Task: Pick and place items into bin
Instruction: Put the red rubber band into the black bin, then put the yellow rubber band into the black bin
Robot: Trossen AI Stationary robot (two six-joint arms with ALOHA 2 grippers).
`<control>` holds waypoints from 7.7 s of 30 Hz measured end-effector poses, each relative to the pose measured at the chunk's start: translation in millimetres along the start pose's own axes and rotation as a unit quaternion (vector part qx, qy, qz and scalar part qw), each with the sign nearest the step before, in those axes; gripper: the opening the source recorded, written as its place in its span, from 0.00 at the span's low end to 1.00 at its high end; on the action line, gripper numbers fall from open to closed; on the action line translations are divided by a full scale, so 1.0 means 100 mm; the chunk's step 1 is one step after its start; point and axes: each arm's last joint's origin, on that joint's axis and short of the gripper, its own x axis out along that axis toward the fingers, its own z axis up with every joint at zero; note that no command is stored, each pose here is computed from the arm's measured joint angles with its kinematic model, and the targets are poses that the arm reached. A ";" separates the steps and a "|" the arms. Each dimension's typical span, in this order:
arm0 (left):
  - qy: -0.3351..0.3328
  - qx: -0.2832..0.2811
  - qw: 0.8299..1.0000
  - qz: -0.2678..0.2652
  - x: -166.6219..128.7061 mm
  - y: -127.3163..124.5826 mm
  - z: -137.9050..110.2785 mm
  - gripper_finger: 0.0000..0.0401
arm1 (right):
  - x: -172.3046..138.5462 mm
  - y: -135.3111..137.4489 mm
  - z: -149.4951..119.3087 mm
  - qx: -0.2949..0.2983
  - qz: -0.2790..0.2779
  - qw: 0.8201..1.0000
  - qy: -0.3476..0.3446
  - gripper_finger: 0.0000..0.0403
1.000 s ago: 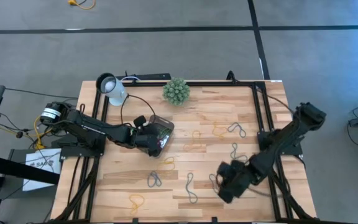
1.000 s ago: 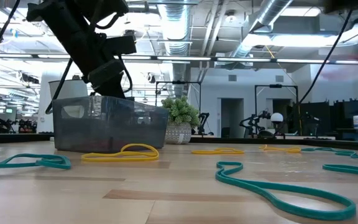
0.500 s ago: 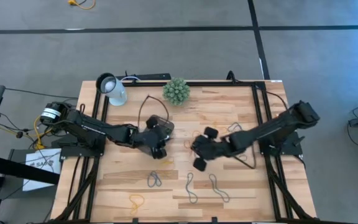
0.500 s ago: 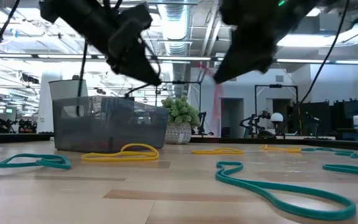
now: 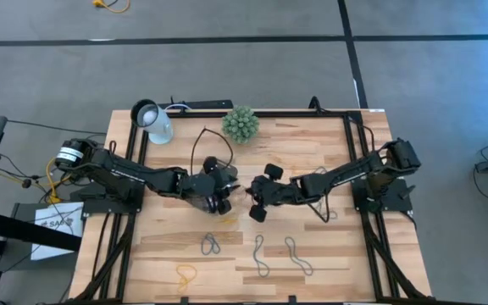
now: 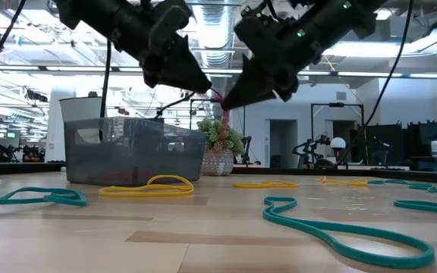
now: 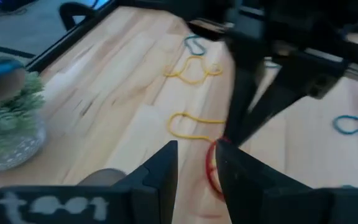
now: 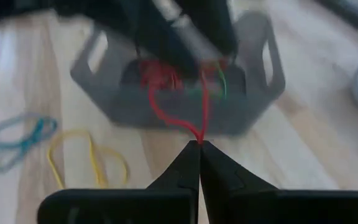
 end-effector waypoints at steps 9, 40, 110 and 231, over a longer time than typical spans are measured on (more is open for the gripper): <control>-0.002 -0.003 1.000 -0.031 0.00 -0.02 0.01 0.25 | 0.01 -0.02 0.07 -0.011 -0.007 0.999 -0.032 0.00; -0.005 0.046 0.999 0.008 0.00 0.00 0.01 0.00 | 0.01 -0.02 0.06 -0.013 -0.004 1.000 -0.028 0.02; 0.260 0.173 0.949 0.048 0.00 -0.02 -0.49 0.04 | -0.17 0.26 -0.27 0.011 0.010 0.997 0.082 0.19; 0.033 -0.010 0.997 0.062 -1.29 0.12 -0.33 0.29 | 0.41 0.52 0.68 -0.086 0.066 0.993 -0.056 0.00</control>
